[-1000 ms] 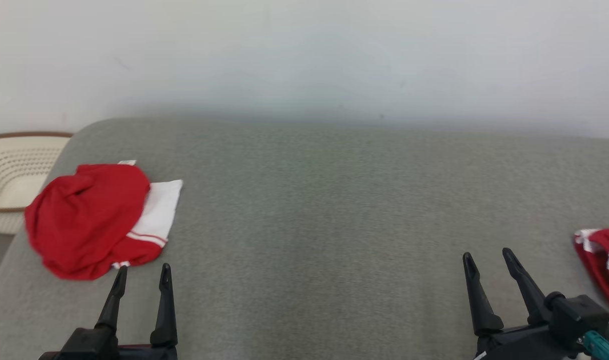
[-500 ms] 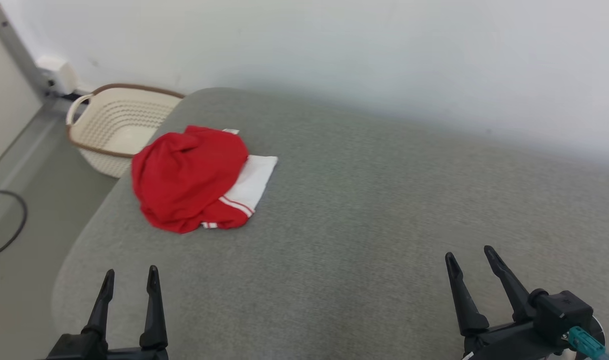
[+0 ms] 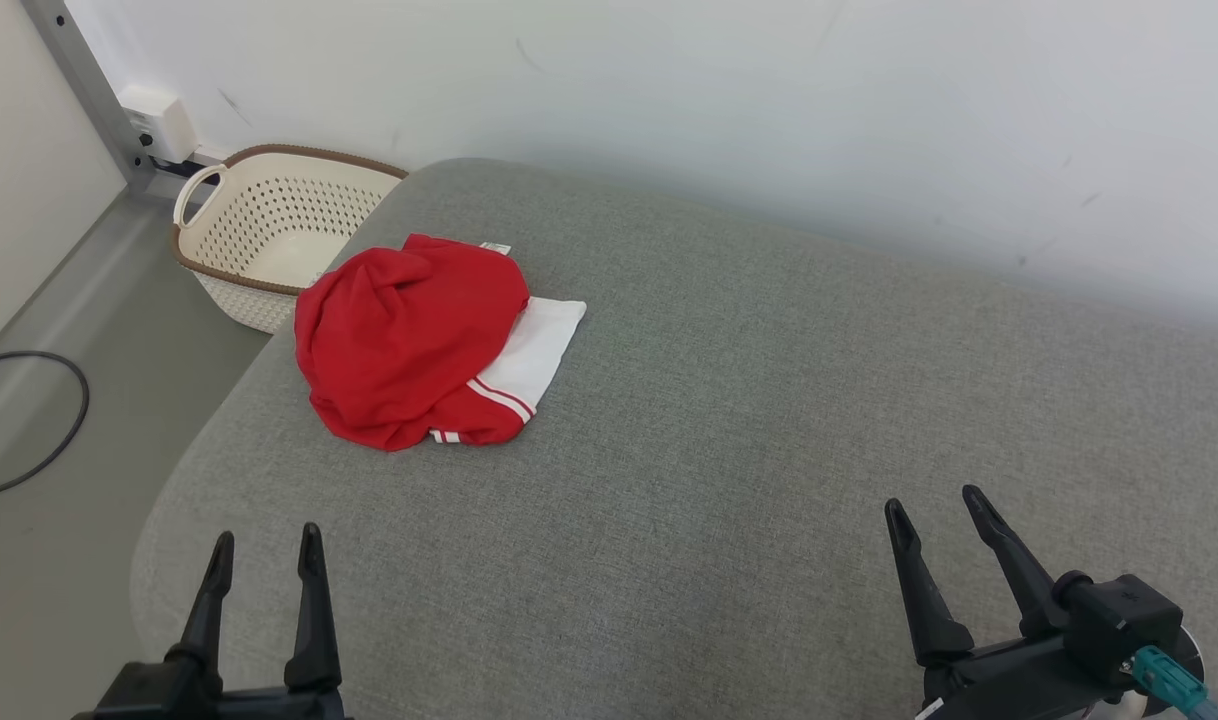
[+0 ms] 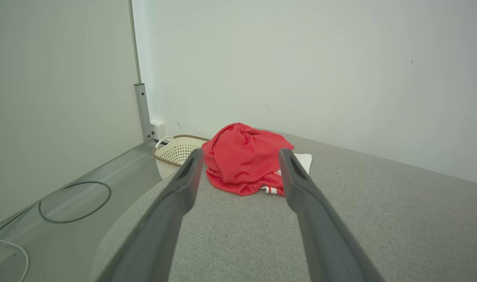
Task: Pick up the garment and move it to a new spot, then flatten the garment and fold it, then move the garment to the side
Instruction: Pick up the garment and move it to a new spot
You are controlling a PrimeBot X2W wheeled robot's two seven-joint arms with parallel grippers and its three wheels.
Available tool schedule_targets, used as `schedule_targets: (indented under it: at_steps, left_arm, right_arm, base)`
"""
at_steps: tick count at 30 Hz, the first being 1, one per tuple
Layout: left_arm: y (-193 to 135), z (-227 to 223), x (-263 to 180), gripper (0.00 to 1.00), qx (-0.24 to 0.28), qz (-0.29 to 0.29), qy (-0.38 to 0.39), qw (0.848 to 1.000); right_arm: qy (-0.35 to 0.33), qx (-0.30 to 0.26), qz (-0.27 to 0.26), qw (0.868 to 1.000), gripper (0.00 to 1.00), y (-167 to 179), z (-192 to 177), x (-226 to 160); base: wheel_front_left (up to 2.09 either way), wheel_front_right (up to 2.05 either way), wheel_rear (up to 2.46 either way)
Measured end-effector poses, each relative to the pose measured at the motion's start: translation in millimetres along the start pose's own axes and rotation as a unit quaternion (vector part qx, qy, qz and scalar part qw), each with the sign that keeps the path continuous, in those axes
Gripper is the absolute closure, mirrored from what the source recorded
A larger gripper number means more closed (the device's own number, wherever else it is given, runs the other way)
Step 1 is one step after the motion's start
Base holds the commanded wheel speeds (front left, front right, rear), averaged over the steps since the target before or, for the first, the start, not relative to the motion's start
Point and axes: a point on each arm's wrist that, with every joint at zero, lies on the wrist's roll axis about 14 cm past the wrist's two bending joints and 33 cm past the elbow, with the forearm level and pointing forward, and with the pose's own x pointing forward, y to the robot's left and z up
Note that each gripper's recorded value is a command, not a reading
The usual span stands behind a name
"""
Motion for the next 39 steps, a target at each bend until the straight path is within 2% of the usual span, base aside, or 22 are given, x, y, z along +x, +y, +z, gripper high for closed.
schedule_targets:
  at_steps: [7, 12, 15, 17, 21, 25, 29, 30, 39]
  left_arm:
    - [-8, 22, 17, 0.00, -0.005, -0.006, -0.039, 0.999]
    - [-18, 86, 59, 0.00, 0.007, -0.027, -0.136, 0.990]
    - [-24, 104, 90, 0.00, -0.004, -0.037, -0.145, 0.989]
    - [-20, 102, 113, 0.00, -0.008, -0.030, -0.127, 0.991]
    - [-10, 59, 158, 0.00, -0.028, -0.006, -0.036, 0.999]
    - [-6, -3, 188, 0.00, -0.035, 0.013, 0.069, 0.997]
    - [-7, -69, 201, 0.00, -0.032, 0.025, 0.165, 0.985]
    - [-13, -99, 203, 0.00, -0.023, 0.018, 0.206, 0.978]
    - [-29, -200, 197, 0.00, 0.014, 0.001, 0.329, 0.944]
  right_arm:
    - [-0.001, 0.004, 0.002, 1.000, 0.00, -1, -1, 3]
    - [-0.001, 0.004, 0.008, 1.000, 0.00, -4, -1, 9]
    - [0.007, -0.001, 0.007, 1.000, 0.00, -13, -7, 9]
    - [0.008, -0.003, 0.003, 1.000, 0.00, -19, -8, 10]
    - [0.014, -0.006, -0.008, 1.000, 0.00, -36, -14, 8]
    - [0.019, -0.005, -0.023, 1.000, 0.00, -55, -21, 6]
    - [0.031, -0.004, -0.043, 0.999, 0.00, -77, -33, 2]
    - [0.039, -0.002, -0.053, 0.998, 0.00, -87, -41, -2]
    - [0.070, 0.016, -0.083, 0.994, 0.00, -117, -75, -13]
  base:
    - [0.00, 0.00, 0.00]
    - [0.00, 0.00, 0.00]
    - [0.00, 0.00, 0.00]
    - [0.00, 0.00, 0.00]
    - [0.00, 0.00, 0.00]
    - [0.00, 0.00, 0.00]
    - [0.00, 0.00, 0.00]
    - [0.00, 0.00, 0.00]
    - [0.00, 0.00, 0.00]
